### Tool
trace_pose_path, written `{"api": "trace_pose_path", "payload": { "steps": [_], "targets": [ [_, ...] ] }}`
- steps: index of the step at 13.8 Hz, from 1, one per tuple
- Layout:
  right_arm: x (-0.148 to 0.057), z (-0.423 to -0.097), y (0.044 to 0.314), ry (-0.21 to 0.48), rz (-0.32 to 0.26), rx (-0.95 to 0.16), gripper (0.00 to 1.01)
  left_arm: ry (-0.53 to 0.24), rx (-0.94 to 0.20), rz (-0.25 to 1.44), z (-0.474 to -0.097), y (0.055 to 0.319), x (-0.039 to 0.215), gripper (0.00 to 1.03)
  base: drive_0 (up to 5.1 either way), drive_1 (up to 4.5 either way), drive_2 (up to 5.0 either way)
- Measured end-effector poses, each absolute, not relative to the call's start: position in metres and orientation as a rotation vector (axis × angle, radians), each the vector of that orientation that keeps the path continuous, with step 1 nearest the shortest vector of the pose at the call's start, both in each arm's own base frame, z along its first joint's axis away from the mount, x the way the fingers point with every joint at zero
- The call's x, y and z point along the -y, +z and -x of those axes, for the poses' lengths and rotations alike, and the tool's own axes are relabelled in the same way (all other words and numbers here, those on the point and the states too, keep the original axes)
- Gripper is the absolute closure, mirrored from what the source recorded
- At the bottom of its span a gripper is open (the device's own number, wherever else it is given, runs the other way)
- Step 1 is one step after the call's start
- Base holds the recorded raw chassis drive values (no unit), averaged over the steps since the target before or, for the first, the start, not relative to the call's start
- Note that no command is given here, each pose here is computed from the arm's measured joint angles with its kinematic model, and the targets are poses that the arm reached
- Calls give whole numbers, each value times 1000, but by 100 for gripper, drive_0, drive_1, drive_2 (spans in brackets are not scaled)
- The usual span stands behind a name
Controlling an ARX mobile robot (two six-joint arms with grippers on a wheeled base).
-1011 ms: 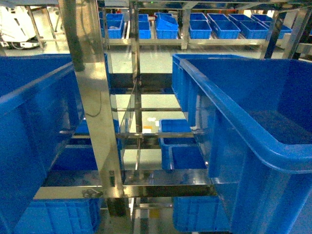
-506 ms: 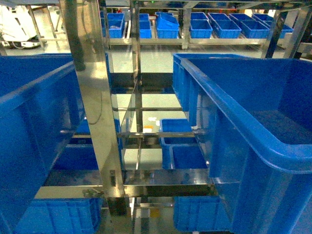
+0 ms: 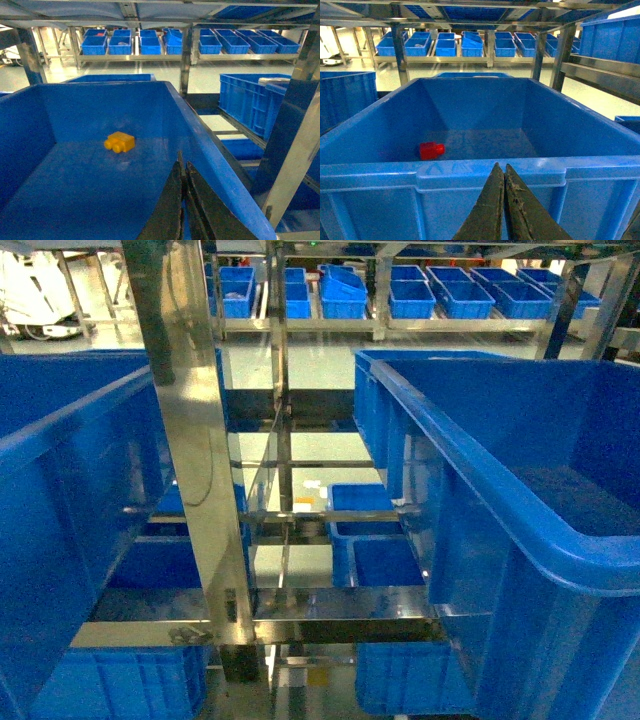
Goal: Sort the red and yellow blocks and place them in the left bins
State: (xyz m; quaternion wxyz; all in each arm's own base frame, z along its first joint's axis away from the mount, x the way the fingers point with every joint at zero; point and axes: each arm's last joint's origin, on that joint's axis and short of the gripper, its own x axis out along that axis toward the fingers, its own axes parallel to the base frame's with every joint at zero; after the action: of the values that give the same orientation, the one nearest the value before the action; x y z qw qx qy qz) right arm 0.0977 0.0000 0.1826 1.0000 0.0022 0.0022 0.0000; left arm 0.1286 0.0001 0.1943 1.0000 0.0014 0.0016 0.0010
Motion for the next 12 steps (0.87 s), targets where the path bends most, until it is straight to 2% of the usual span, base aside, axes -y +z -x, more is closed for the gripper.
{"api": "trace_pose_path", "payload": {
  "steps": [6,10,12],
  "targets": [
    [0,-97,167,0,-2,3,99,2,7,-3,-111,171,0,101,0,0,0],
    [0,-97,167,0,-2,3,99,2,17,-3,-108,171,0,101,0,0,0],
    [0,-97,167,0,-2,3,99,-1,-38,-3,-100,165,0,101,0,0,0]
  ]
}}
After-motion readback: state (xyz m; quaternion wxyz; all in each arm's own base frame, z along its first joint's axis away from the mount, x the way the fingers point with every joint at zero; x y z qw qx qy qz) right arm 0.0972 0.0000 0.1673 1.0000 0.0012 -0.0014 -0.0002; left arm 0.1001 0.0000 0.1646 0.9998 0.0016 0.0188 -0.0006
